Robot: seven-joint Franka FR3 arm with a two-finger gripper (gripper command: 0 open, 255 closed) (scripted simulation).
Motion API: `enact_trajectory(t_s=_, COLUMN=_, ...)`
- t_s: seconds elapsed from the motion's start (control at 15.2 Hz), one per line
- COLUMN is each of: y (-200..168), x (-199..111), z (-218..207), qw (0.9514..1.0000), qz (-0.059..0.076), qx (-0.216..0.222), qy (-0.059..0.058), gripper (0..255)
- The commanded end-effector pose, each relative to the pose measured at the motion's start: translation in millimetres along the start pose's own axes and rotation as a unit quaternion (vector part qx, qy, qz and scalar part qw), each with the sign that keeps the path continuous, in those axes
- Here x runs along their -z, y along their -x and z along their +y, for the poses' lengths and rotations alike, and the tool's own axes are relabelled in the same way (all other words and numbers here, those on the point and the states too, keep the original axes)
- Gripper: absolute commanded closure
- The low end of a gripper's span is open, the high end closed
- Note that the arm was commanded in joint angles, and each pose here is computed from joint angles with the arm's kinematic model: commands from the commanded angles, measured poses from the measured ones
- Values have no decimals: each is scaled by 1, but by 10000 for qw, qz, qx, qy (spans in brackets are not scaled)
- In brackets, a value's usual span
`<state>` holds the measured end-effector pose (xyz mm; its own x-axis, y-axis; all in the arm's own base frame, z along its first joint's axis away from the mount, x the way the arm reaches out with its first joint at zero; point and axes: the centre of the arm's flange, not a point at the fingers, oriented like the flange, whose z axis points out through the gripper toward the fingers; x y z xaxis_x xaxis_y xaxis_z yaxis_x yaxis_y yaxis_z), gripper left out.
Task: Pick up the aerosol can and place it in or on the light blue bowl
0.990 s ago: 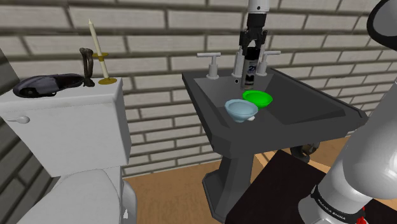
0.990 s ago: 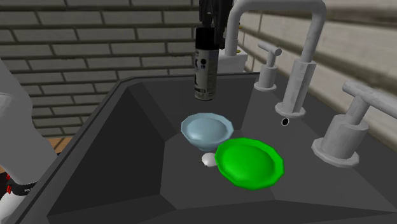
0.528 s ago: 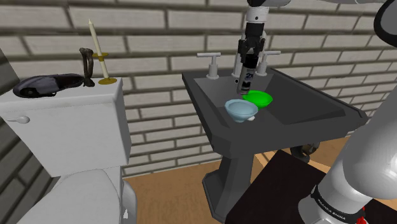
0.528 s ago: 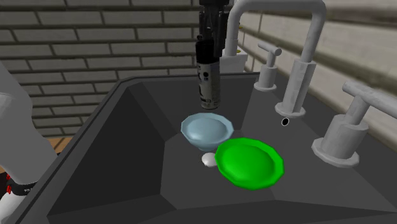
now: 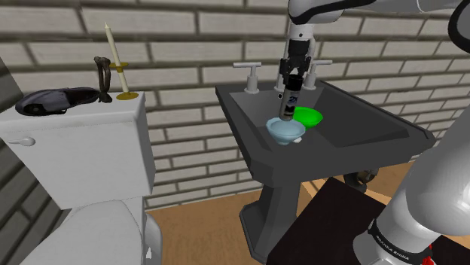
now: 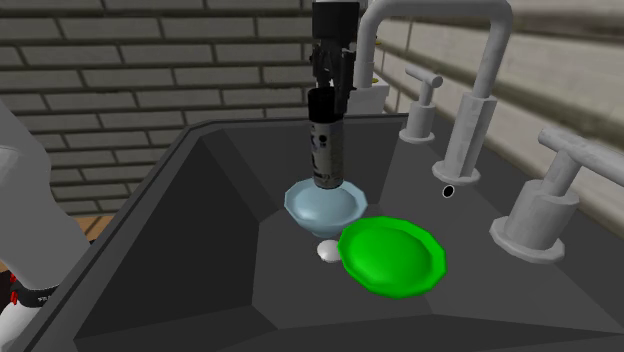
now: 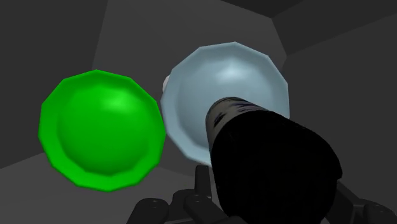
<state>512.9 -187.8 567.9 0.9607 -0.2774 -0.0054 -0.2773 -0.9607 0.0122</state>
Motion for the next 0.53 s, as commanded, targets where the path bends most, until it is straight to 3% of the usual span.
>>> enact_trajectory(t_s=0.0, y=-1, x=-14, z=3, qw=10000, qz=-28, qx=-32, qy=7, gripper=255)
enact_trajectory(t_s=0.46, y=-1, x=-18, z=3, qw=10000, qz=-28, qx=-32, qy=7, gripper=255)
